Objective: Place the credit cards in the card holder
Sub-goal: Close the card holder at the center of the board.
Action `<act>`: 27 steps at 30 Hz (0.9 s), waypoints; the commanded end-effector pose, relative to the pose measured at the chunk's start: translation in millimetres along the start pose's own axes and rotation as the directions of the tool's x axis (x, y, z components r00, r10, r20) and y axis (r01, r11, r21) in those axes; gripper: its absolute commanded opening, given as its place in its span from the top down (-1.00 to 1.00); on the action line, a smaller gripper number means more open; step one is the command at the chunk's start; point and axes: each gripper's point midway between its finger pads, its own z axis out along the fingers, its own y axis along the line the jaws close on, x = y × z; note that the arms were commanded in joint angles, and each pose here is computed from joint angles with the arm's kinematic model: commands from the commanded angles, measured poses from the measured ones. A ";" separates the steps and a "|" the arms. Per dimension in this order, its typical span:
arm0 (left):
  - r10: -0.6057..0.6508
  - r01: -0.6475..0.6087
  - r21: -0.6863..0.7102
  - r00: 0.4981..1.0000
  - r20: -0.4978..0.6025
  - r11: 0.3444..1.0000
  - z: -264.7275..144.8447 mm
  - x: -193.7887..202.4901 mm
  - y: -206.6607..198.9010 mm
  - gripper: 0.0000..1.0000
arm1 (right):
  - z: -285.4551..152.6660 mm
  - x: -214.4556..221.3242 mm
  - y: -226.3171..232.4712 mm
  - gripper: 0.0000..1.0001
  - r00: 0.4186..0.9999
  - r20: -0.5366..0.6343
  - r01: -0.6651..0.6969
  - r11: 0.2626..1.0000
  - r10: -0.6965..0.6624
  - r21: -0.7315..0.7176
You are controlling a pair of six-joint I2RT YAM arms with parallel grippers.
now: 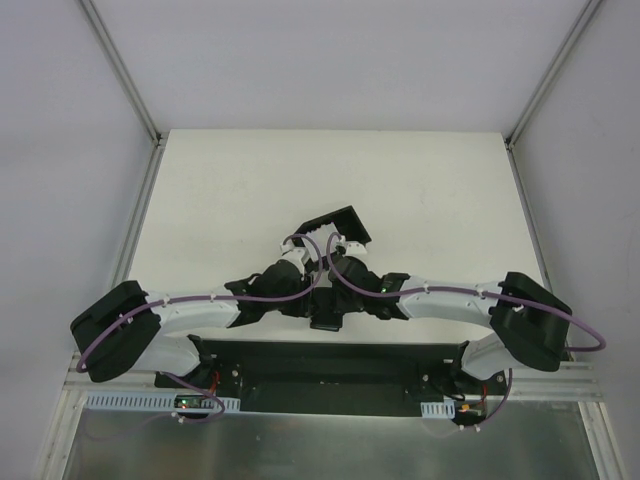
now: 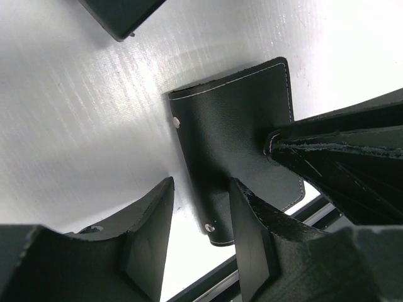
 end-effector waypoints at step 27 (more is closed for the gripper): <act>0.050 -0.049 0.023 0.999 -0.017 0.999 -1.8 4.8 -3.7 0.08 | -14.1 -5.6 3.1 0.57 0.997 0.042 -0.059 0.997 0.061 -0.054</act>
